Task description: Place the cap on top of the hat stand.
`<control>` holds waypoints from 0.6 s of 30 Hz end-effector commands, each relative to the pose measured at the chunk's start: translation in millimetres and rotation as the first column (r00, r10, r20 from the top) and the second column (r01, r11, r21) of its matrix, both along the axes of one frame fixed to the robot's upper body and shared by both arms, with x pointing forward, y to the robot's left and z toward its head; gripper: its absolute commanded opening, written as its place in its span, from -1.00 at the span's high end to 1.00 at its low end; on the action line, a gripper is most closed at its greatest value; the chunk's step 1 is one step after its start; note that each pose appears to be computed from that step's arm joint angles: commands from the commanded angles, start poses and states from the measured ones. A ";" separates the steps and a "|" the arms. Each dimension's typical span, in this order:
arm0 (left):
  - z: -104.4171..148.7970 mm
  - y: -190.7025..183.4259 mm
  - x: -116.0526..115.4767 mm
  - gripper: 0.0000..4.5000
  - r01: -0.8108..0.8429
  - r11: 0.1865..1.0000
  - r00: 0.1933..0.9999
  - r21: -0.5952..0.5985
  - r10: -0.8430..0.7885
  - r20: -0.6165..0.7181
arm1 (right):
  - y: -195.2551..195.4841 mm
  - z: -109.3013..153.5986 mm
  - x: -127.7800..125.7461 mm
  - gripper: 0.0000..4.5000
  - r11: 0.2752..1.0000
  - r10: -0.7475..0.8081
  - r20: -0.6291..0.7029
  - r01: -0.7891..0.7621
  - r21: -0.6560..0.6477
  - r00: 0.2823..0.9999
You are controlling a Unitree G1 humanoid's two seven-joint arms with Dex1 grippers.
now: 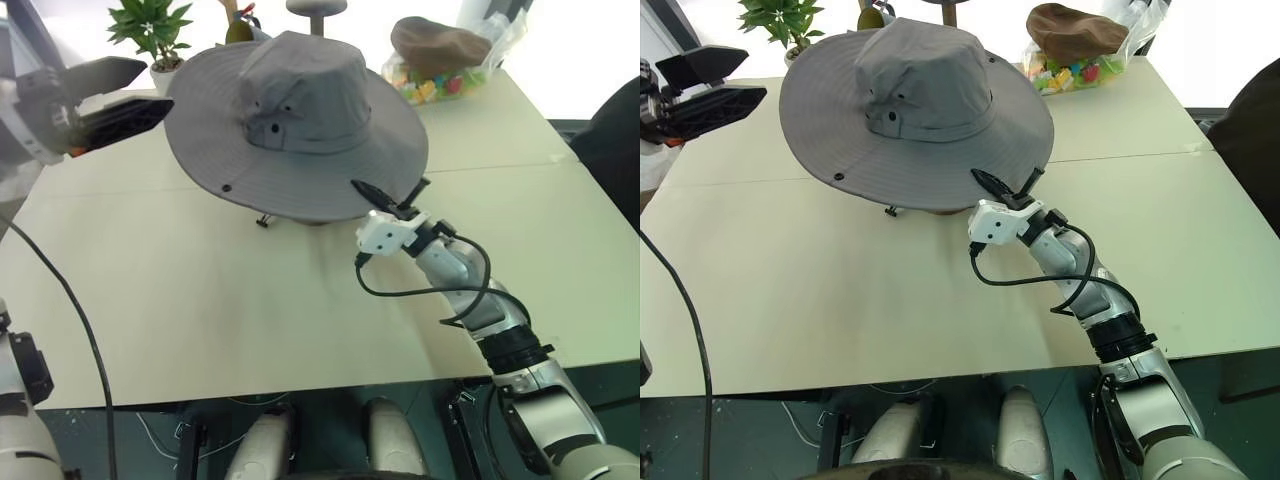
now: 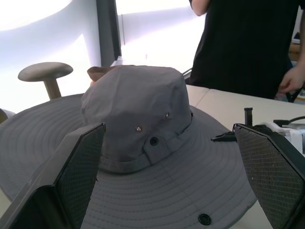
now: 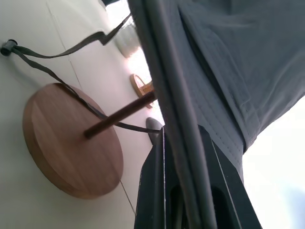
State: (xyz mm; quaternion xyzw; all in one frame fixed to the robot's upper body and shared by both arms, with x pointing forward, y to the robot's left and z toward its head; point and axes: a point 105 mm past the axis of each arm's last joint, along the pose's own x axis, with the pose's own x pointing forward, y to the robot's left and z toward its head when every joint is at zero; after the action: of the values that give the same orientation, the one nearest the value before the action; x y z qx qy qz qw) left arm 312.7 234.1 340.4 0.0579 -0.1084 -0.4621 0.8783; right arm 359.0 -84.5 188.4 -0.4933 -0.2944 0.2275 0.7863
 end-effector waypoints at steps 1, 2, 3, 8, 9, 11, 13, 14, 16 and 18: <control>7.4 4.6 -5.2 -1.00 -0.023 0.999 0.999 0.030 0.022 0.044 | -6.1 22.3 -0.6 0.98 1.000 -0.006 0.073 0.008 -0.020 0.997; 6.0 4.8 -5.4 -1.00 -0.024 0.999 0.999 0.033 0.023 0.042 | -7.0 25.4 -0.7 0.98 1.000 -0.004 0.070 0.005 -0.015 0.998; 5.3 4.8 -5.8 -1.00 -0.024 0.999 0.999 0.035 0.023 0.041 | -7.8 27.8 -0.6 0.98 1.000 -0.002 0.063 0.003 -0.008 0.998; 3.7 6.7 -6.9 -1.00 -0.035 0.999 0.999 0.035 0.033 0.038 | -6.6 24.3 -1.7 0.98 0.999 0.022 0.023 -0.021 -0.037 1.000; 3.0 6.9 -6.7 -1.00 -0.037 0.999 0.999 0.035 0.036 0.038 | -5.8 23.5 -1.8 0.98 0.999 0.026 0.013 -0.025 -0.039 1.000; 1.5 6.2 -7.0 -1.00 -0.037 0.999 0.999 0.036 0.036 0.036 | -3.7 24.1 -2.1 0.98 0.999 0.032 0.000 -0.032 -0.039 0.999; 0.7 4.9 -7.5 -1.00 -0.034 0.999 0.999 0.037 0.033 0.035 | -2.1 25.4 -2.3 0.71 0.999 0.040 -0.022 -0.040 -0.032 0.999; -0.1 3.9 -7.5 -1.00 -0.031 0.999 0.999 0.037 0.030 0.034 | -1.3 26.6 -3.0 0.55 0.998 0.042 -0.022 -0.043 -0.039 0.999; -2.1 2.5 -7.4 -1.00 -0.029 0.999 0.999 0.040 0.027 0.031 | -0.7 28.7 -4.2 0.09 0.997 0.042 -0.016 -0.043 -0.059 0.999; -5.4 2.0 -7.2 -1.00 -0.028 0.998 0.999 0.054 0.027 0.023 | -4.1 31.4 -4.9 -0.38 0.997 0.028 -0.012 -0.029 -0.071 1.000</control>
State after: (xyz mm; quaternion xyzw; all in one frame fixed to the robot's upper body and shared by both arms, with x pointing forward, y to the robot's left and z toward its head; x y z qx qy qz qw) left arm 312.4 235.1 323.7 0.0674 -0.0837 -0.4554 0.8838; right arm 359.9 -88.9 196.7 -0.5122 -0.2561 0.2670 0.7751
